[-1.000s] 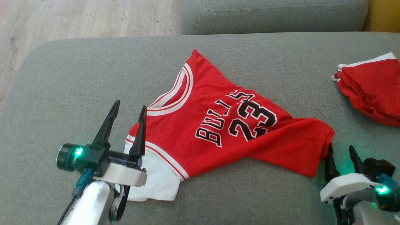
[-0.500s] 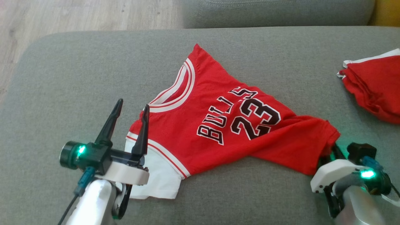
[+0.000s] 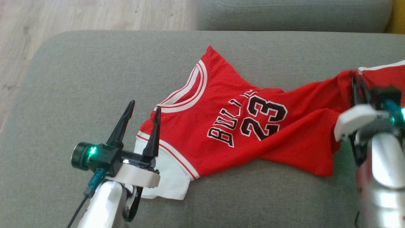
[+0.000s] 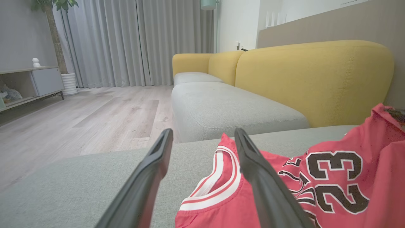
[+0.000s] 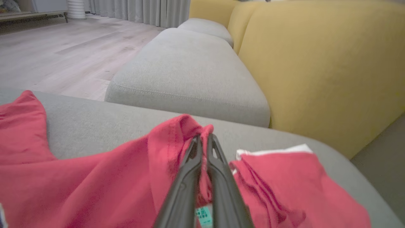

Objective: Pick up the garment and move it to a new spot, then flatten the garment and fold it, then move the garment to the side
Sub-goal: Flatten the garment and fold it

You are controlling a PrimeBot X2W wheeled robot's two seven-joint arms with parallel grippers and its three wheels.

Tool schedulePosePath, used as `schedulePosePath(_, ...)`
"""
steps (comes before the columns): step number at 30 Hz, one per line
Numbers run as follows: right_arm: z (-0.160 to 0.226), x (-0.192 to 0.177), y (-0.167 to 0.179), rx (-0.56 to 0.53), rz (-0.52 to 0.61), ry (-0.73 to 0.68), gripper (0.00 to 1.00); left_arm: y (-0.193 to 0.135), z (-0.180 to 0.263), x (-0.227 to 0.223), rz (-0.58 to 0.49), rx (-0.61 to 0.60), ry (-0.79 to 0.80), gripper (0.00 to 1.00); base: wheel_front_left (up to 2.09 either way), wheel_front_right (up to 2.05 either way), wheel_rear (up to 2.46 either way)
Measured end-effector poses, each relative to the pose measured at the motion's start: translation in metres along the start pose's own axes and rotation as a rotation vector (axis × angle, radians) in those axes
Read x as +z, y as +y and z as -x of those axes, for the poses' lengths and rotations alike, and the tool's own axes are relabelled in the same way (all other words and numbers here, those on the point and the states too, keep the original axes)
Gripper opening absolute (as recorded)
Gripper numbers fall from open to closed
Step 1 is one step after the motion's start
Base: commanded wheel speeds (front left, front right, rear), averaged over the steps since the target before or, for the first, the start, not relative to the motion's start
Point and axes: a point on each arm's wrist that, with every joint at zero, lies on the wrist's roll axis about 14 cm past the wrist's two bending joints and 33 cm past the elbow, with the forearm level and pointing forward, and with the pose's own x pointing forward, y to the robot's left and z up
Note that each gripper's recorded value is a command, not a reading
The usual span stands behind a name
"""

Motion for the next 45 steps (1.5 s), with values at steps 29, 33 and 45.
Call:
schedulePosePath(29,-0.138,0.108,0.019,0.123,0.337,-0.171,1.0,0.04,-0.008,-0.007,0.0,0.113,0.021,1.0,0.0,0.0,0.0)
schedulePosePath(33,-0.125,0.111,0.018,0.119,0.273,-0.215,1.0,0.037,-0.01,0.001,0.004,0.105,-0.003,1.0,0.0,0.0,0.0)
schedulePosePath(45,-0.05,0.081,0.013,0.052,-0.029,-0.267,1.0,0.007,-0.013,0.019,0.03,0.032,-0.062,1.0,0.0,0.0,0.0)
